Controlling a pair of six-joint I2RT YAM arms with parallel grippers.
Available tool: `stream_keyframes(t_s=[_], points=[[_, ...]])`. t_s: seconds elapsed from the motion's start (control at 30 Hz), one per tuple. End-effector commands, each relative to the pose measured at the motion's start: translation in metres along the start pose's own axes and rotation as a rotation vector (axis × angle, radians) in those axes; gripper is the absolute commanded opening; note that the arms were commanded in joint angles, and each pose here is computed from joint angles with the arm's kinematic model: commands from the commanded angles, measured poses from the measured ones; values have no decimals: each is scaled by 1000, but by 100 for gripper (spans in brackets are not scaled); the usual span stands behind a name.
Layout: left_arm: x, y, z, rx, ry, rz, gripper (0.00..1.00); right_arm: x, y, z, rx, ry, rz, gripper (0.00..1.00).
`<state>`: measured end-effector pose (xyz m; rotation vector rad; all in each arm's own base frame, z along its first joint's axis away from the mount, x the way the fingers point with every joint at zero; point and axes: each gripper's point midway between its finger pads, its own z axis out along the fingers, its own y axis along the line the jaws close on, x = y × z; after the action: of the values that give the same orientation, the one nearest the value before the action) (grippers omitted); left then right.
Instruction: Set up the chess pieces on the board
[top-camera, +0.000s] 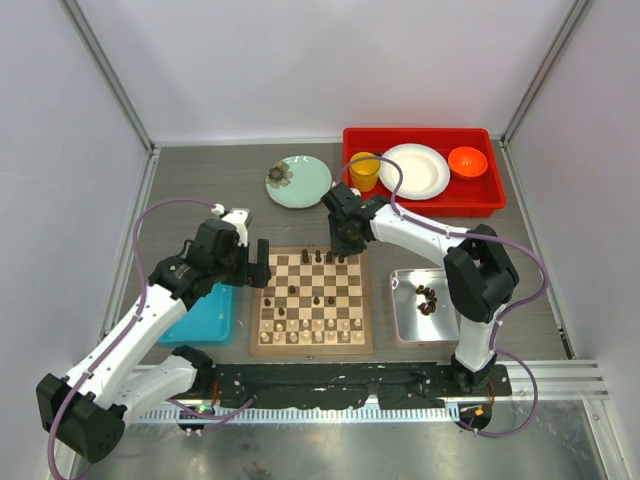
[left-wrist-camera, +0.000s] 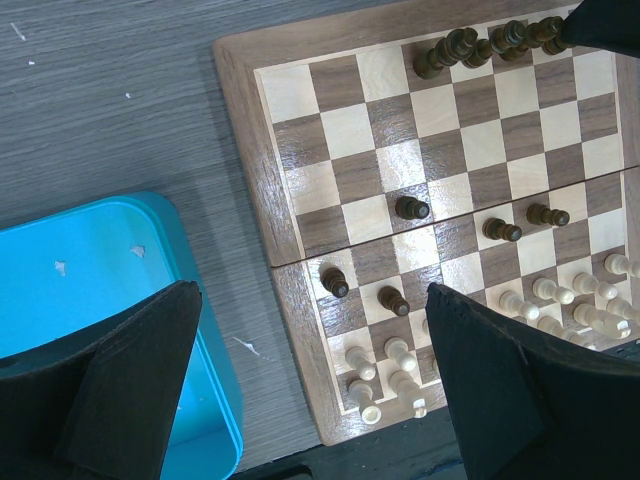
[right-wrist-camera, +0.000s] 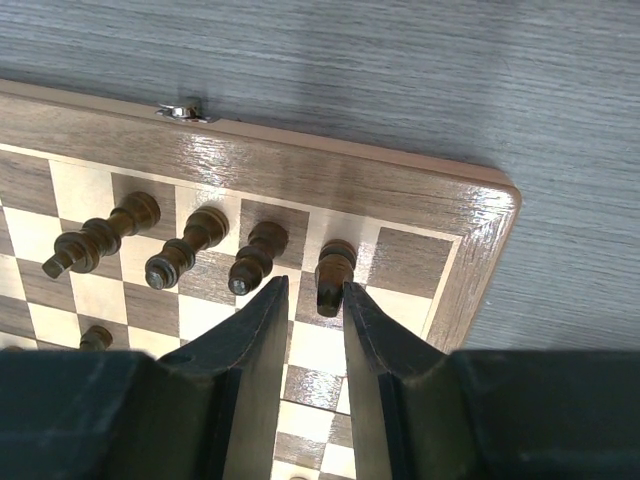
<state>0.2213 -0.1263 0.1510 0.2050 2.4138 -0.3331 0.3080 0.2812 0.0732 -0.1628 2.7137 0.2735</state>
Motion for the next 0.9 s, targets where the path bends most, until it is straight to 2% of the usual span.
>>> stream_keyframes(t_s=[0.0,0.47,0.57,0.63,0.67,0.73,0.77,0.87], points=[[-8,-5,-2,29,-38,22,100,-16,0,-17,15,-73,17,34],[-7,-5,0,27,-29,21,99,-50,0,-69,-29,-242,46,39],[-7,-5,0,26,-31,21,100,-57,-37,-93,60,-305,119,39],[-8,-5,-1,29,-36,22,100,-44,-70,-96,130,-302,198,40],[-8,-5,-1,27,-35,21,100,-47,-90,-111,138,-338,264,39],[-7,-6,0,30,-31,23,100,-21,-123,-111,193,-305,341,39],[-7,-6,0,30,-31,23,100,-19,-142,-125,200,-341,397,39],[-7,-6,0,31,-31,22,100,19,-171,-118,255,-279,449,39]])
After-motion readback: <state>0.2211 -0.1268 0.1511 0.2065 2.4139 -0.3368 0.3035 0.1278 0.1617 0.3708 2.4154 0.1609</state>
